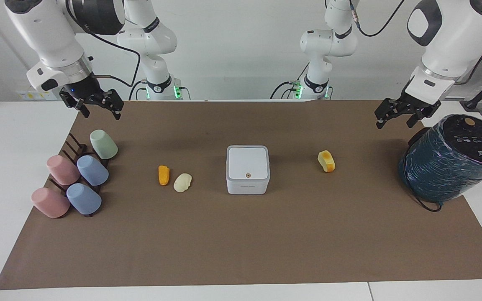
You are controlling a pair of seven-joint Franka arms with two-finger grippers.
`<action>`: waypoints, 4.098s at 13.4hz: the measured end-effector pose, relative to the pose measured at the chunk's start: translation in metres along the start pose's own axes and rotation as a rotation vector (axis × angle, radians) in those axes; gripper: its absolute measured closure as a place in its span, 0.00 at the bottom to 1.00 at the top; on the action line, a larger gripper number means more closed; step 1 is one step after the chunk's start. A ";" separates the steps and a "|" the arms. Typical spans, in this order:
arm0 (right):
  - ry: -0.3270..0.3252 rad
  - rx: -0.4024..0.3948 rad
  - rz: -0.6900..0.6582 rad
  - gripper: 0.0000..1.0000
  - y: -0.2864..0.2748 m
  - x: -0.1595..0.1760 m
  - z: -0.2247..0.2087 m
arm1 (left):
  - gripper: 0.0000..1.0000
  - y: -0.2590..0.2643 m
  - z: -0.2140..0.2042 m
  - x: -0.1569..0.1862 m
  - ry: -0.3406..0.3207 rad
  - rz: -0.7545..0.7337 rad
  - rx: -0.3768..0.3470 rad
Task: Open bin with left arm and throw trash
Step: 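Reach the left gripper forward to the white lid of the bin, then grasp the lid with the left gripper while the right gripper reaches the carrot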
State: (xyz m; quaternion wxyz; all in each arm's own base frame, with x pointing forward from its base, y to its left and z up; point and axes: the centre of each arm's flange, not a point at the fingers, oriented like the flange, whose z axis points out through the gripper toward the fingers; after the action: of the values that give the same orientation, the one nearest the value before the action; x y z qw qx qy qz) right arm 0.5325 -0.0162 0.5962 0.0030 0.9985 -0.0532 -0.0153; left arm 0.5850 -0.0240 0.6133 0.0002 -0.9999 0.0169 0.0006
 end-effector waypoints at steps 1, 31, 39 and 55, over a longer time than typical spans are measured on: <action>0.004 -0.003 -0.003 0.00 -0.001 -0.001 -0.002 | 0.00 0.000 0.000 0.000 0.000 0.000 0.000; 0.052 -0.009 -0.074 0.00 -0.021 0.005 0.021 | 0.99 0.290 0.085 -0.014 0.063 -0.442 -0.285; 0.142 -0.002 -0.160 0.00 -0.074 0.047 0.110 | 0.99 0.336 0.121 -0.021 0.087 -0.431 -0.337; 0.076 -0.013 -0.368 0.01 -0.103 0.016 0.288 | 0.99 0.373 0.201 -0.010 0.123 -0.421 -0.327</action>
State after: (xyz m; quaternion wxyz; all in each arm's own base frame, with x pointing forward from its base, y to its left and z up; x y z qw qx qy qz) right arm 0.5502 0.0831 0.3072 0.0088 0.9911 0.1307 0.0220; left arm 0.5622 -0.3961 0.4118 -0.1621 -0.9662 -0.1918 -0.0577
